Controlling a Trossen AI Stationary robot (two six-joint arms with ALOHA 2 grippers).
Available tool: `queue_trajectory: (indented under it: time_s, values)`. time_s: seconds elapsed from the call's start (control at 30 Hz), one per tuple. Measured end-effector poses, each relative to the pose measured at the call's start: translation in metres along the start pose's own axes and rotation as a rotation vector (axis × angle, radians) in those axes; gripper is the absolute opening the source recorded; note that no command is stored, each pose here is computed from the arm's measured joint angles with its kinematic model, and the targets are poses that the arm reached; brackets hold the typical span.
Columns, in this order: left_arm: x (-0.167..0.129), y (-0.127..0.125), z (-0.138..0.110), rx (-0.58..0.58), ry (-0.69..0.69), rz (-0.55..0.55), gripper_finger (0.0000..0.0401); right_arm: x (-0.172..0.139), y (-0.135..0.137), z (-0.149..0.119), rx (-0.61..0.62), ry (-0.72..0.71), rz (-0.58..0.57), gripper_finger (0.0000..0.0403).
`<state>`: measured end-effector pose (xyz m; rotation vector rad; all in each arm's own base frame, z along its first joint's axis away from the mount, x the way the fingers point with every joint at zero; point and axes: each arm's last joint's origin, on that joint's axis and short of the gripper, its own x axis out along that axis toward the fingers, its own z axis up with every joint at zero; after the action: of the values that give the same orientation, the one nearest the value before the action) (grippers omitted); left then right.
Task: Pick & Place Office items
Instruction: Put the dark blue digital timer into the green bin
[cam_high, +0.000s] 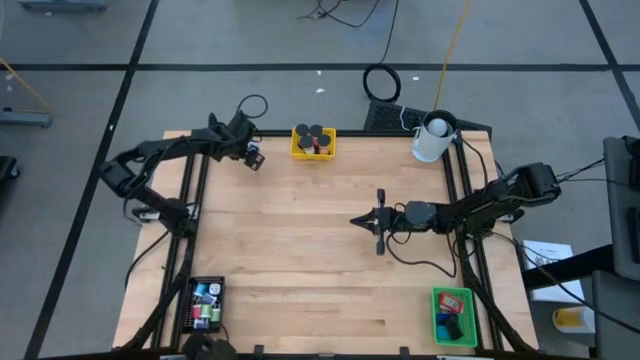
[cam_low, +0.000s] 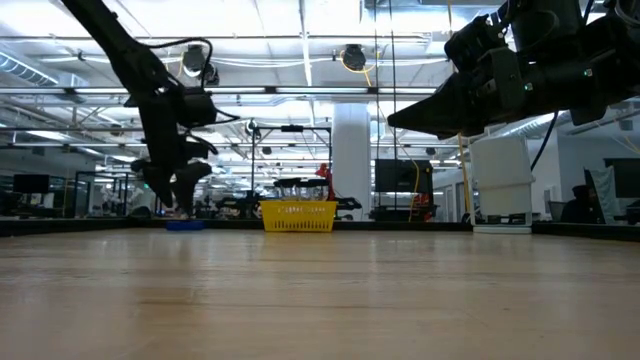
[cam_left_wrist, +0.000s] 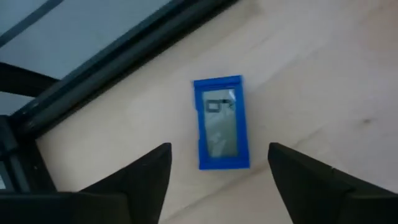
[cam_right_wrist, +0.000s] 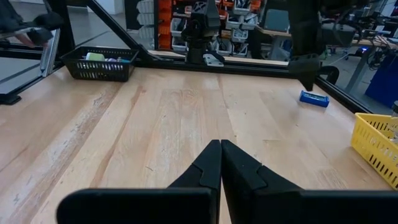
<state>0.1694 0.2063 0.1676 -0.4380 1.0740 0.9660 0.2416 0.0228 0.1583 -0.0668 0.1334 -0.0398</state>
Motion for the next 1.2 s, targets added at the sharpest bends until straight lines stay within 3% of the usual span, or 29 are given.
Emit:
queue_trajectory:
  time_s: [0.3,0.73,1.2]
  values:
    - [0.017,0.008,0.004,-0.042,-0.007,-0.091,0.0291,0.000,0.000,0.000,0.000,0.001,0.000,0.0001]
    - [0.033,0.004,0.016,-0.034,0.052,-0.046,0.0277,0.000,0.000,0.000,0.000,0.001,0.000,0.0001]
    - [0.034,-0.002,0.010,0.005,0.109,-0.064,0.0199,0.000,0.000,0.000,0.002,0.001,0.000,0.0001]
